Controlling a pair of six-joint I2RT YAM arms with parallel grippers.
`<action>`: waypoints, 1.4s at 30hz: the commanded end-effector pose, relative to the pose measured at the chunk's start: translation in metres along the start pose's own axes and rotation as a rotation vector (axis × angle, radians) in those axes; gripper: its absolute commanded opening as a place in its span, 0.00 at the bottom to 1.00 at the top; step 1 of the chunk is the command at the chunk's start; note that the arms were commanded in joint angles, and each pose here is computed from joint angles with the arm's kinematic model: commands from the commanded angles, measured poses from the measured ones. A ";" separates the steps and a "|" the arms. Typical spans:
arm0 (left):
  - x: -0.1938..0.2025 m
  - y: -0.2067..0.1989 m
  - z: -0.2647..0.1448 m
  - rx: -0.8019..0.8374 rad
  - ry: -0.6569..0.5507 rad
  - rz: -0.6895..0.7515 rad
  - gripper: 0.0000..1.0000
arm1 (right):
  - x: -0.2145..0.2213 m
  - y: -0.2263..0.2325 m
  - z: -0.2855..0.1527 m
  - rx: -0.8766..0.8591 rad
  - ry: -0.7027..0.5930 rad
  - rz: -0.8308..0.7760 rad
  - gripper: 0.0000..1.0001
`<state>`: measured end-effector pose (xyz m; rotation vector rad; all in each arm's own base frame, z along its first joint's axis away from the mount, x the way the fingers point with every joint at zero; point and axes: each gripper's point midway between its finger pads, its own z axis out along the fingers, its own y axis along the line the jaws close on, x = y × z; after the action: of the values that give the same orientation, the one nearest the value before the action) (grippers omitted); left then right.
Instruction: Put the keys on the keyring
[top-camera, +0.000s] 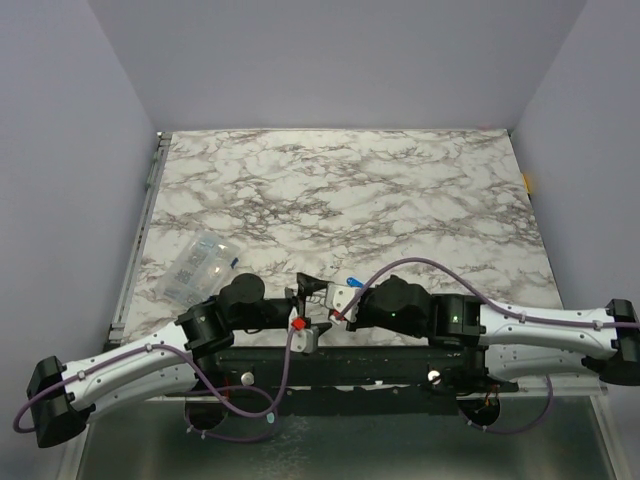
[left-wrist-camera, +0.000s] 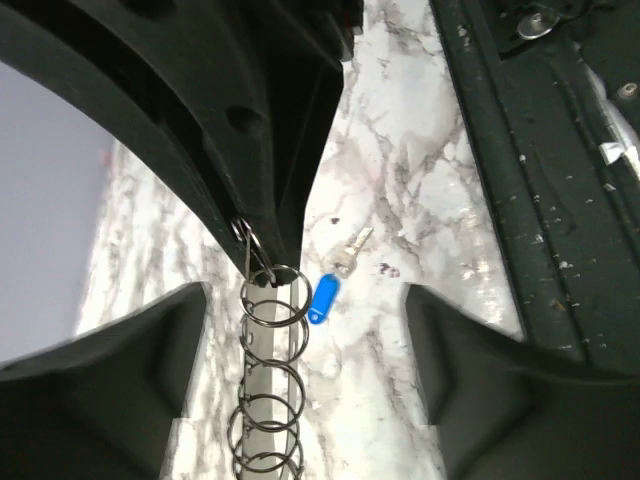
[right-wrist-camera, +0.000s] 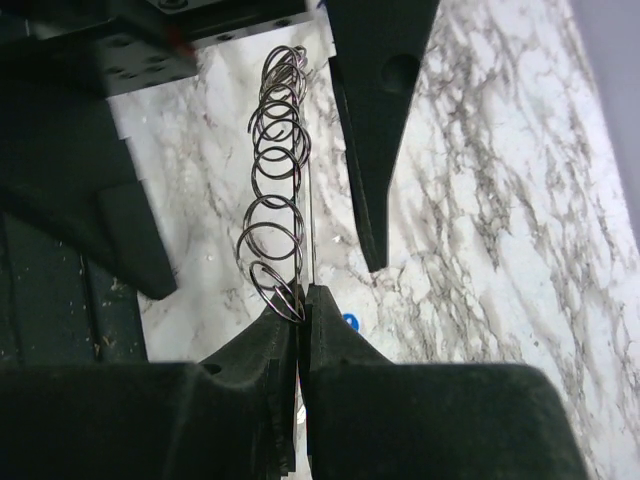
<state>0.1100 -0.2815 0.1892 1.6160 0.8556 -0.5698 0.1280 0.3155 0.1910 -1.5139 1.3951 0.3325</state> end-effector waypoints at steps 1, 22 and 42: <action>-0.018 0.020 -0.007 -0.066 -0.048 -0.029 0.99 | -0.021 -0.019 -0.009 0.099 -0.105 0.067 0.01; -0.041 0.063 -0.011 -0.205 -0.209 -0.185 0.81 | -0.016 -0.033 -0.011 0.199 -0.088 0.136 0.01; -0.020 0.057 0.000 -0.158 -0.133 -0.221 0.50 | -0.026 -0.026 -0.012 0.141 -0.143 0.106 0.01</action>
<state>0.1430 -0.2887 0.2299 1.3244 0.9831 -0.7339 0.1440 0.3090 0.2130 -1.2963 1.4202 0.3252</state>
